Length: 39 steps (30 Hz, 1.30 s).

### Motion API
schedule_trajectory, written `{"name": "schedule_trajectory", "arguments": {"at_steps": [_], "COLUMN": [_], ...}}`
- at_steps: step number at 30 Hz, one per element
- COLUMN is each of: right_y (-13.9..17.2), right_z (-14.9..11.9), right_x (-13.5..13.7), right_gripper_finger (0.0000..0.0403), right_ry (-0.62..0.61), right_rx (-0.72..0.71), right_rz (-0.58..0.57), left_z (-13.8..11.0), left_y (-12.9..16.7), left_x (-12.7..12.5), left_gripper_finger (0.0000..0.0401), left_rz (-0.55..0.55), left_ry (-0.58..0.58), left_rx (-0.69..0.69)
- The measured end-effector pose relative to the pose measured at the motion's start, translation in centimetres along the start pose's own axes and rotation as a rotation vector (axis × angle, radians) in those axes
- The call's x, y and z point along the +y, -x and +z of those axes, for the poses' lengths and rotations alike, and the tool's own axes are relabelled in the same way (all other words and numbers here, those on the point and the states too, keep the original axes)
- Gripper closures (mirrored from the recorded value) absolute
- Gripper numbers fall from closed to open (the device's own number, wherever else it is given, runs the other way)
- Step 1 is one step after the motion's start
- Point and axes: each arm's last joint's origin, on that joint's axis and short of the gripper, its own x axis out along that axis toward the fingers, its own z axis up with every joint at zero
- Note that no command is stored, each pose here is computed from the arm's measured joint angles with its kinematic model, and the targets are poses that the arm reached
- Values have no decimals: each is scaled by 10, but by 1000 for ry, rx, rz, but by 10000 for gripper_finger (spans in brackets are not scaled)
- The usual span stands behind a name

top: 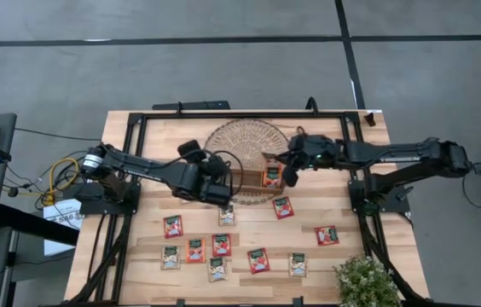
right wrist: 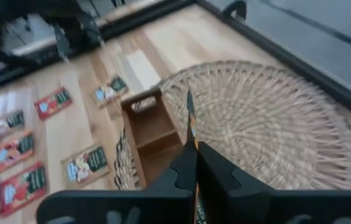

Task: Pick & Place Tea
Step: Put the orange tea bag into the right section of the wooden organizer

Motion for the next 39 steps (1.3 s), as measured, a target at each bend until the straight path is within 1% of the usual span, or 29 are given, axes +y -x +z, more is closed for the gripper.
{"name": "schedule_trajectory", "arguments": {"at_steps": [3,5,8,10,13,16,18,20,22,26,34,39], "right_y": [16,26,32,29,23,13,8,2,-5,-14,-24,-24], "right_z": [-5,-12,-27,-37,-46,-60,-64,-70,-76,-82,-91,-93], "right_x": [-6,-10,-12,-10,-5,-4,-1,2,4,6,6,4], "right_gripper_finger": [403,403,403,403,403,403,403,403,403,403,403,403], "right_ry": [-16,-30,-71,-77,-90,-104,-114,-117,-124,-120,-100,-103], "right_rx": [-41,-69,-98,-145,-236,-225,-238,-243,-228,-195,-130,-146], "right_rz": [5,6,18,54,89,59,74,91,90,73,45,-3], "left_z": [-10,-20,-36,-45,-56,-64,-69,-76,-82,-93,-114,-124], "left_y": [0,-1,-3,-3,-7,-7,-10,-16,-23,-32,-41,-44], "left_x": [9,13,19,24,26,27,27,27,29,33,36,37], "left_gripper_finger": [224,224,224,224,224,224,224,224,224,224,224,224], "left_rz": [59,76,41,-23,-171,-351,-445,-508,-545,-569,-571,-578], "left_ry": [82,132,223,307,391,448,481,521,564,605,626,666], "left_rx": [-54,-80,-123,-159,-229,-328,-399,-445,-477,-496,-491,-487]}}
